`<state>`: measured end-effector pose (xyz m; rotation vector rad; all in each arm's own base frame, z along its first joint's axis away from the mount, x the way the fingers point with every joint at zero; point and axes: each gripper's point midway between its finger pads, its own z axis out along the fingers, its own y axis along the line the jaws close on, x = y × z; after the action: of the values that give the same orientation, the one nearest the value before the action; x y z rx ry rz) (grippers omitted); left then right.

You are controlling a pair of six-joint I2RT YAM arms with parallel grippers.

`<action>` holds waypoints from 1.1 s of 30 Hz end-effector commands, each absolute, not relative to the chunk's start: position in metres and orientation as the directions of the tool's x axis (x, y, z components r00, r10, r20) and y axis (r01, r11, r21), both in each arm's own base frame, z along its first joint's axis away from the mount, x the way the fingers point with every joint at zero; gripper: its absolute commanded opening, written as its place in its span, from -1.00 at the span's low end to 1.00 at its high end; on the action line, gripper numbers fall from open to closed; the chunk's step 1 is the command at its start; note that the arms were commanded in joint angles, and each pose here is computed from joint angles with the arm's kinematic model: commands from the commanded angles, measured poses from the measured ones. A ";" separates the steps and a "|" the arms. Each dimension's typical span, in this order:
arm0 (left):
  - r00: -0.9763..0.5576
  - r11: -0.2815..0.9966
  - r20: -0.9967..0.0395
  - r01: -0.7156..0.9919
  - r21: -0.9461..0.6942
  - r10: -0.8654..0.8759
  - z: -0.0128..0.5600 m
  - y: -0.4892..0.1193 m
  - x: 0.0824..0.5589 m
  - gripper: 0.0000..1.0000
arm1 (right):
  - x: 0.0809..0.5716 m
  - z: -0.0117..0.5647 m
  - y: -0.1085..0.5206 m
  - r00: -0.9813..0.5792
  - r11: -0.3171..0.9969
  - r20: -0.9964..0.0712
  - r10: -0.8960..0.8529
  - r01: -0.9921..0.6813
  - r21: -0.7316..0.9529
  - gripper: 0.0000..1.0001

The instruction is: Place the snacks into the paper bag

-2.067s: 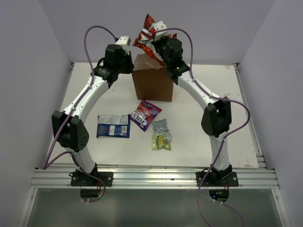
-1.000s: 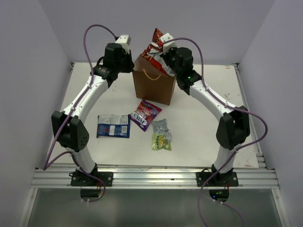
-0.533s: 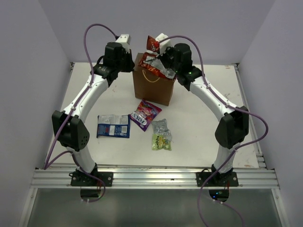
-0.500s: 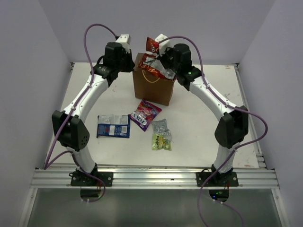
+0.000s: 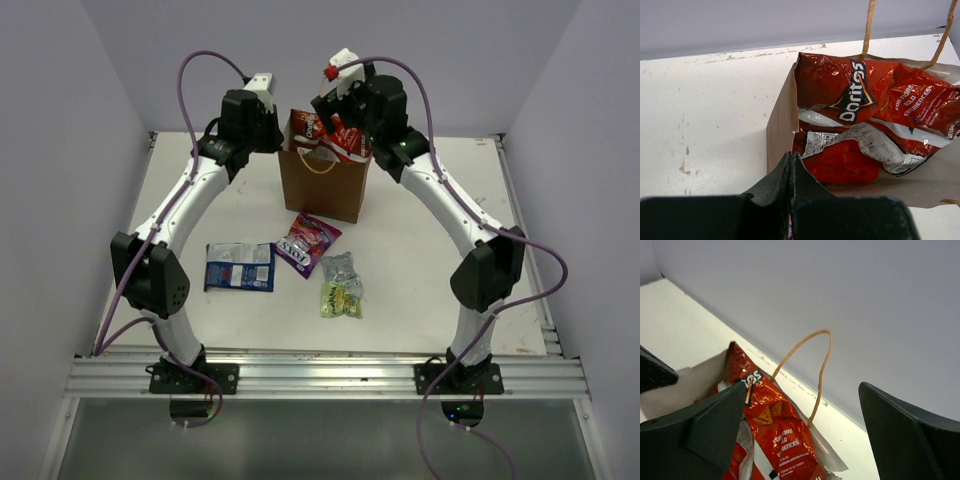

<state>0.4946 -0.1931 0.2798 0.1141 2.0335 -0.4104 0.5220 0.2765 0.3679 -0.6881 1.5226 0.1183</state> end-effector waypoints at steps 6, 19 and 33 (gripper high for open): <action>-0.402 0.928 -0.906 0.271 -0.254 -0.131 0.311 -0.194 0.503 -1.00 | 0.422 0.488 0.249 0.153 0.867 -0.981 -0.119 -0.465 -0.178 0.98; -0.397 0.940 -0.910 0.250 -0.233 -0.120 0.303 -0.188 0.502 -1.00 | 0.302 0.225 0.327 -0.340 0.765 -0.926 -0.165 -0.636 0.097 0.92; -0.386 0.942 -0.916 0.254 -0.222 -0.111 0.307 -0.183 0.494 -1.00 | 0.343 0.088 0.392 -0.488 0.758 -0.818 -0.303 -0.644 0.104 0.84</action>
<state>0.4957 -0.1906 0.2756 0.1045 2.0179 -0.3985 0.3322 0.3732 0.0955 -0.7406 2.1103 0.4634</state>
